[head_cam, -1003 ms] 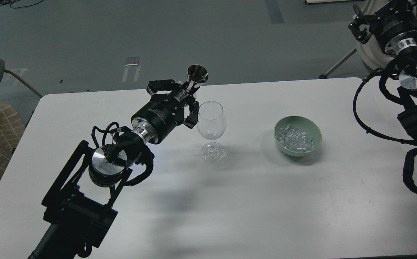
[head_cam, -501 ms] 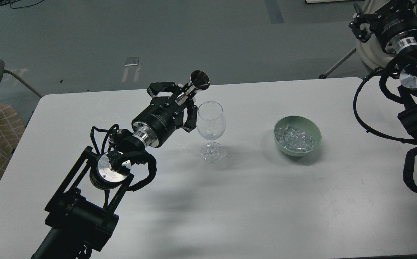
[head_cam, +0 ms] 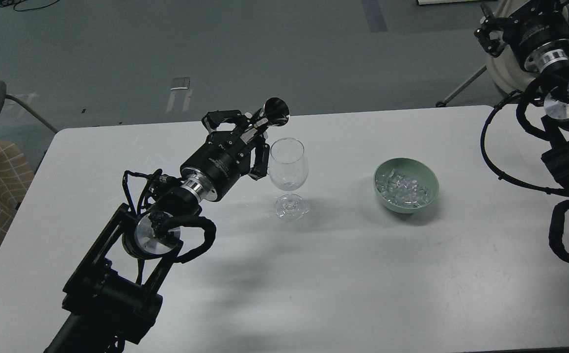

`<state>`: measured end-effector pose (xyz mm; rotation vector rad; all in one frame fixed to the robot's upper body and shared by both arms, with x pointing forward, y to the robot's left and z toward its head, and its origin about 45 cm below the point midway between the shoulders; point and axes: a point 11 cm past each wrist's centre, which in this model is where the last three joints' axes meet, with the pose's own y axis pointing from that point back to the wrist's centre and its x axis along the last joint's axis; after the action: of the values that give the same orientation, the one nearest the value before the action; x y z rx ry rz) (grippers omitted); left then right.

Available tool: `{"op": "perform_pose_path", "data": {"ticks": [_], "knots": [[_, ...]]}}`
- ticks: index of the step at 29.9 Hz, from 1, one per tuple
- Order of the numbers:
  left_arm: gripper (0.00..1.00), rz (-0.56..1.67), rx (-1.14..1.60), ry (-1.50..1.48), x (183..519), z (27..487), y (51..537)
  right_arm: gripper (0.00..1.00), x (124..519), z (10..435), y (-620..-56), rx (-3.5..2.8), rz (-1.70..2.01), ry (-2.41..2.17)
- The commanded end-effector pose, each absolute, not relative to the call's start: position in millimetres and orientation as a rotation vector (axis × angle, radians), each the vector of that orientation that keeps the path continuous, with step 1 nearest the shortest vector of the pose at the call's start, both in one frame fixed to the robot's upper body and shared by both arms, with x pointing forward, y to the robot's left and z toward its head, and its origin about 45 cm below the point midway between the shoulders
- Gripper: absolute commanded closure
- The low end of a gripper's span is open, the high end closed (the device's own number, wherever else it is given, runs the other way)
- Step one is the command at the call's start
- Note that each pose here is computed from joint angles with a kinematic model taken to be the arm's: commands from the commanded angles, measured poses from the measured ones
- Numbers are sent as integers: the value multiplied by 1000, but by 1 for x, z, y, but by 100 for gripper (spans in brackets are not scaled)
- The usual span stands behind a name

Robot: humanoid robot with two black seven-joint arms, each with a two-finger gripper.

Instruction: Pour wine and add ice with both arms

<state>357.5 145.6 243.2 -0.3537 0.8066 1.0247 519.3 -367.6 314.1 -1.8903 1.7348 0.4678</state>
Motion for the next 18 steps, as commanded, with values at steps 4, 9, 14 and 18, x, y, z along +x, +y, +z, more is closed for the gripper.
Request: {"op": "perform_pose_path", "data": {"ticks": [4, 9, 14, 18], "knots": [[85, 1039, -346, 804, 362, 240, 148, 0, 520, 316, -367, -1892, 465, 1732], [84, 1047, -340, 808, 364, 235, 150, 0, 520, 316, -368, -1891, 463, 1733], [84, 1041, -333, 783, 364, 236, 150, 0, 519, 315, -368, -1891, 465, 1734], [84, 1040, -304, 716, 364, 236, 151, 0, 519, 315, -368, -1891, 465, 1734]]}}
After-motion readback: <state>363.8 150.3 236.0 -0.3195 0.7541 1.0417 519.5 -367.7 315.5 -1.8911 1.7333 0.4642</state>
